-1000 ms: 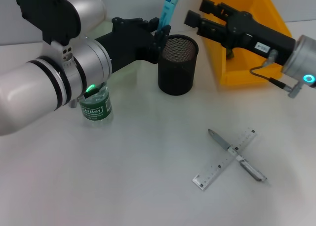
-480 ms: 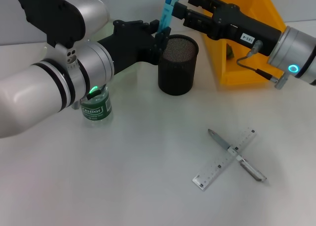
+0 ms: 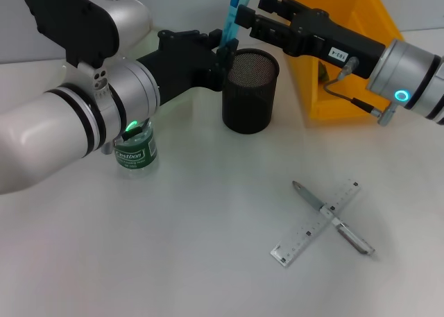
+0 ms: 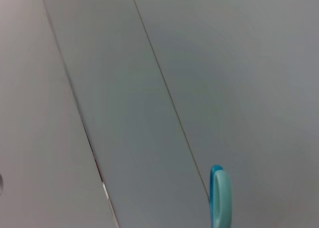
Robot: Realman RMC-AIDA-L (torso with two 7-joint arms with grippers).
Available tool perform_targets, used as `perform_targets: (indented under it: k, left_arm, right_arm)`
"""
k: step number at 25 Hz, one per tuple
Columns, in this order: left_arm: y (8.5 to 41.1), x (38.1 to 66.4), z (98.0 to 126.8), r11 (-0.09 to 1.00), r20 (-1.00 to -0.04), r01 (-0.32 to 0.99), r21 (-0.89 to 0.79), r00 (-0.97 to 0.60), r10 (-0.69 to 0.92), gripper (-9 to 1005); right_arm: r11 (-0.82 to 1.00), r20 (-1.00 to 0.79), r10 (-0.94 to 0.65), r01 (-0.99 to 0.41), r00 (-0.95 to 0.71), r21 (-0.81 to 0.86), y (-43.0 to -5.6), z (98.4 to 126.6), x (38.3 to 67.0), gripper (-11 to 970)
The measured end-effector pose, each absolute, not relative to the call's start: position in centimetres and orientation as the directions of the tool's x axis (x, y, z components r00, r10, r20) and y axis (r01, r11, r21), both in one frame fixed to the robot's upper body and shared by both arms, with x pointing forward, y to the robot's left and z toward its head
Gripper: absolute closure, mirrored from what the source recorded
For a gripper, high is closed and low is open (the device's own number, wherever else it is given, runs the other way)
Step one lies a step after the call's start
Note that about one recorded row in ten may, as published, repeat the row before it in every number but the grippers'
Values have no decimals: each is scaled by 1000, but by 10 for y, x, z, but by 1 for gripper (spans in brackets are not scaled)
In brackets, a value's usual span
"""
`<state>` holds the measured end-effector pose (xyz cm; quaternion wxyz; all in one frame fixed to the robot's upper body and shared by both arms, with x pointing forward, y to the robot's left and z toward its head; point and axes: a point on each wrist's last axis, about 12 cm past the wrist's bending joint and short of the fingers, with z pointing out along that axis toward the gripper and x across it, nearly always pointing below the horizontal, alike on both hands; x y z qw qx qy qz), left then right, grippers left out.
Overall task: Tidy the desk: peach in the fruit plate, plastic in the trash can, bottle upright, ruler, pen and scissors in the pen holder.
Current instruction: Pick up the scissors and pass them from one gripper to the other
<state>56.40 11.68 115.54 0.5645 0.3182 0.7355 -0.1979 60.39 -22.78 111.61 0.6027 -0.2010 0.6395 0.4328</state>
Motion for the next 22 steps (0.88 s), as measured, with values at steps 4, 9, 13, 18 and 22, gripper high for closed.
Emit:
perform_targets:
  k: [4,9,13,18,22]
  left_arm:
    - [117,564,1155,719,-956,691,72,-158,247,787]
    - [117,564,1154,718,-955,692,74,-158,251,788]
    - [117,564,1153,719,-954,691,75,-160,253,788]
    - [117,564,1152,718,-954,691,75,-161,255,788]
    - [117,564,1152,719,-954,691,78,-159,256,787]
  right_arm:
    - [540,-945,262,-782,-194,310,-225,1117,605,178]
    - [539,-946,255,-783,-199,310,-224,1117,607,202]
    - [539,-949,237,-785,-206,305,-220,1117,608,221]
    - [539,-949,239,-785,-206,306,-220,1117,609,246]
    - [539,-948,241,-784,-207,308,-219,1117,609,265]
